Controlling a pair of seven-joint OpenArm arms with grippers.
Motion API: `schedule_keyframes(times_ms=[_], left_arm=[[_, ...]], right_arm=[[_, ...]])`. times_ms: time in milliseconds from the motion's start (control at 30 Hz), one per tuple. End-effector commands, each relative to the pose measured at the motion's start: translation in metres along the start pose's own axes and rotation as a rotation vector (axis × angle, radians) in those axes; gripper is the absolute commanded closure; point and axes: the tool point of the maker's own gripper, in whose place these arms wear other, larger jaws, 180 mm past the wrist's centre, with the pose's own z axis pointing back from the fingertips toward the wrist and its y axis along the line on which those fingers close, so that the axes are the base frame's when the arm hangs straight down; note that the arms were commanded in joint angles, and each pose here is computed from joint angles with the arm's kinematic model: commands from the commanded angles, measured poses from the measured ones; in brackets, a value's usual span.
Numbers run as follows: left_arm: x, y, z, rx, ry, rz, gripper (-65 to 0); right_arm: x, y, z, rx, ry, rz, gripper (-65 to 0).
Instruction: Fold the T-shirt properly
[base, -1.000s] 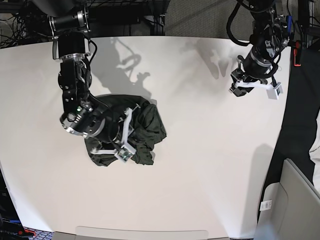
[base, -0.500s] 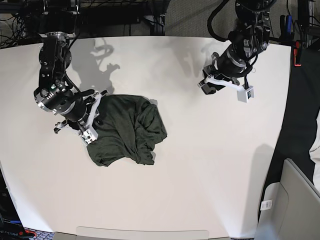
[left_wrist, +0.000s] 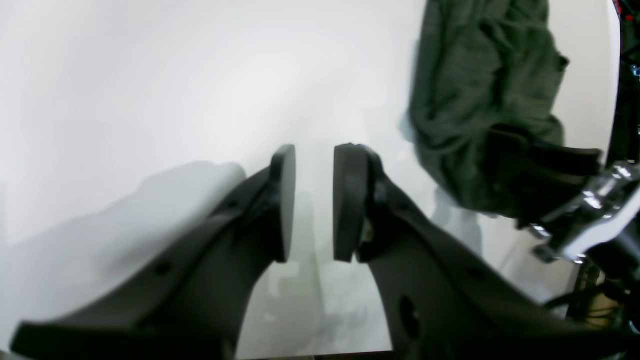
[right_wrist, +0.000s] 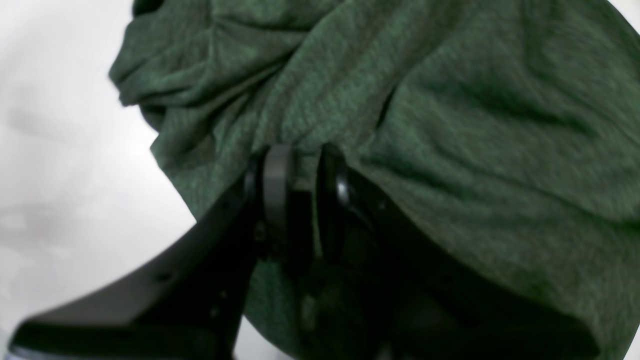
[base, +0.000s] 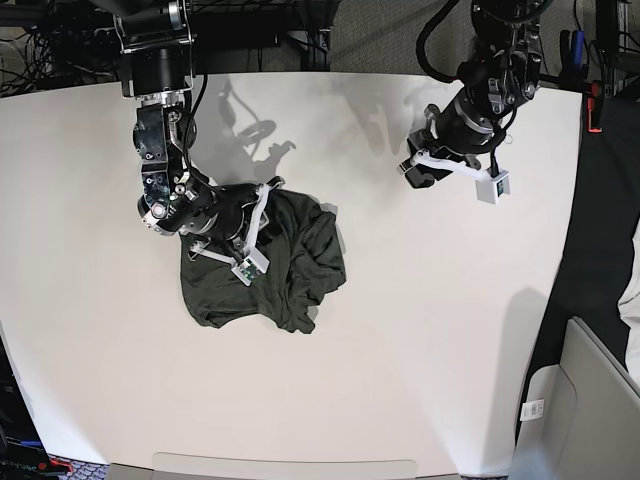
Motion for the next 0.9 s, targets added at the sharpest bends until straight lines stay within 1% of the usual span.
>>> schedule_keyframes(times_ms=[0, 133, 267, 333, 400, 467, 533, 633, 733, 800, 867], left_arm=[[0.007, -0.004, 0.003, -0.014, -0.024, -0.009, -11.5], [0.008, -0.005, 0.003, -0.015, -0.025, -0.010, -11.5], [0.007, -0.004, 0.003, -0.013, -0.023, -0.009, -11.5], [0.007, -0.004, 0.003, -0.013, -0.023, -0.009, -11.5], [0.007, -0.004, 0.003, -0.013, -0.023, -0.009, -11.5], [0.007, -0.004, 0.003, -0.012, -0.026, -0.007, -11.5], [0.008, -0.003, 0.004, -0.010, -0.029, -0.005, -11.5], [0.017, 0.006, 0.007, 0.014, -0.055, 0.012, -11.5], [0.022, 0.028, 0.014, 0.067, -0.079, 0.044, -11.5], [0.029, 0.036, 0.018, 0.084, -0.099, 0.055, -11.5], [0.027, 0.046, 0.023, 0.111, -0.099, 0.062, -11.5]], right_arm=[[-0.017, 0.009, -0.004, 0.024, 0.092, 0.040, -9.0], [-0.021, 0.020, -0.006, 0.047, 0.129, 0.127, -9.0], [-0.015, 0.008, 0.005, 0.012, 0.108, 0.158, -9.0], [0.002, 0.007, 0.017, -0.013, 0.056, 0.197, -9.0], [0.025, 0.008, 0.034, -0.034, -0.023, 0.230, -9.0], [0.044, 0.009, 0.055, -0.044, -0.110, 0.234, -9.0], [0.051, 0.007, 0.072, -0.050, -0.170, 0.211, -9.0], [0.034, -0.006, 0.095, -0.072, -0.192, 0.153, -9.0], [0.019, -0.006, 0.116, -0.087, -0.204, 0.132, -9.0], [0.006, -0.006, 0.129, -0.113, -0.187, 0.131, -9.0], [-0.006, -0.001, 0.140, -0.128, -0.174, 0.132, -9.0]])
